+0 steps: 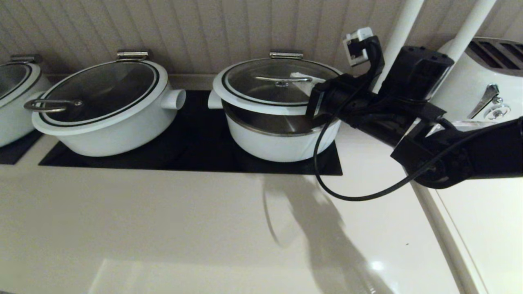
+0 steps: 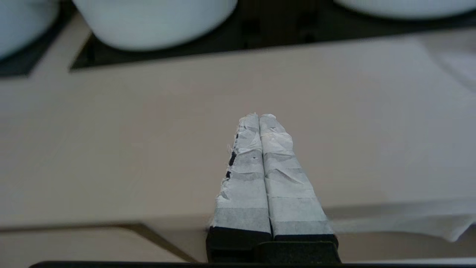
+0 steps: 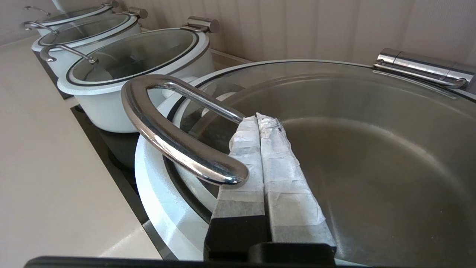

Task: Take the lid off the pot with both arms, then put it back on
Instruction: Hold the pot lid with the left arm

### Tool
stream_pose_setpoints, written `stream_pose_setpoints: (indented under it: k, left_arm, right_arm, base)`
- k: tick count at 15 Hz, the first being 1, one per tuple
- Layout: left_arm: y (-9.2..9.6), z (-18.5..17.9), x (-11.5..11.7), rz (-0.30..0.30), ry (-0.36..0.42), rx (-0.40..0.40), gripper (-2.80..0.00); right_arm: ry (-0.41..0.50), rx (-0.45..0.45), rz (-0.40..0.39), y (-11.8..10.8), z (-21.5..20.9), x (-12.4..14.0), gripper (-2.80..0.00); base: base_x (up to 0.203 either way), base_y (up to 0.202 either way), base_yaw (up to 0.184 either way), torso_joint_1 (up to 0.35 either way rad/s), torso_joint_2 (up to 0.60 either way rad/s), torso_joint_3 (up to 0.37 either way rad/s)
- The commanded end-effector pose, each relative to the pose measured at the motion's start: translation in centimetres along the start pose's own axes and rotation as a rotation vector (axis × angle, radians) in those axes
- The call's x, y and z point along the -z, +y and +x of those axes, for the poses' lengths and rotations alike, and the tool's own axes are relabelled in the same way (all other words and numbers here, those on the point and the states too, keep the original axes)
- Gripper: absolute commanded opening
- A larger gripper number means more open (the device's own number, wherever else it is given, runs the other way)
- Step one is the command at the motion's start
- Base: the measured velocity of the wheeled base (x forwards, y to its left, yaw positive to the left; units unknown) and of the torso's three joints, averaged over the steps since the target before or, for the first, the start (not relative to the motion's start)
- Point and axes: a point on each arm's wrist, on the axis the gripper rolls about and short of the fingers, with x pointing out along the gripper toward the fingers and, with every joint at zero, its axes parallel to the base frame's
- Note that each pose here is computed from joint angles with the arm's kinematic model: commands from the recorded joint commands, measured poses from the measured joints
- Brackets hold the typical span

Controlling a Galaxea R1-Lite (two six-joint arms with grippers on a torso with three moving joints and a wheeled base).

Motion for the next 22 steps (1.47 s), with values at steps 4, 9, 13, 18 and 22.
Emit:
stream_pose_setpoints:
  k: [4,9,13,18,22]
  left_arm:
    - [0.7,3.1,-5.4,0.047,0.074,0.065,-2.8]
    - [0.5,10.4,-11.1,0.076,0.052,0.187,-2.8]
    - [-1.5,17.5,-12.7,0.071,-0.001,0.273,-2.8]
    - [-4.7,22.7,-10.7,0.052,-0.002,0.358,-2.8]
    - [-8.0,26.2,-8.2,0.032,0.01,0.421,-2.8]
  right_arm:
    - [-0.01,-0.002,-0.003,0.0,0.1,-0.2,-2.8]
    - [-0.026,-0.002,-0.007,0.0,0.3,-0.6,-2.8]
    - [-0.031,-0.002,-0.008,-0.1,0.3,-0.7,-2.8]
    - [-0.031,0.0,-0.007,-0.1,0.4,-0.7,-2.8]
    - [-0.032,0.002,-0.009,-0.3,0.4,-0.7,-2.8]
  base:
    - [0.0,0.0,0.0,0.0,0.0,0.0]
    - [0.0,0.0,0.0,0.0,0.0,0.0]
    - [0.0,0.0,0.0,0.0,0.0,0.0]
    - [0.0,0.0,0.0,0.0,0.0,0.0]
    - [0.0,0.0,0.0,0.0,0.0,0.0]
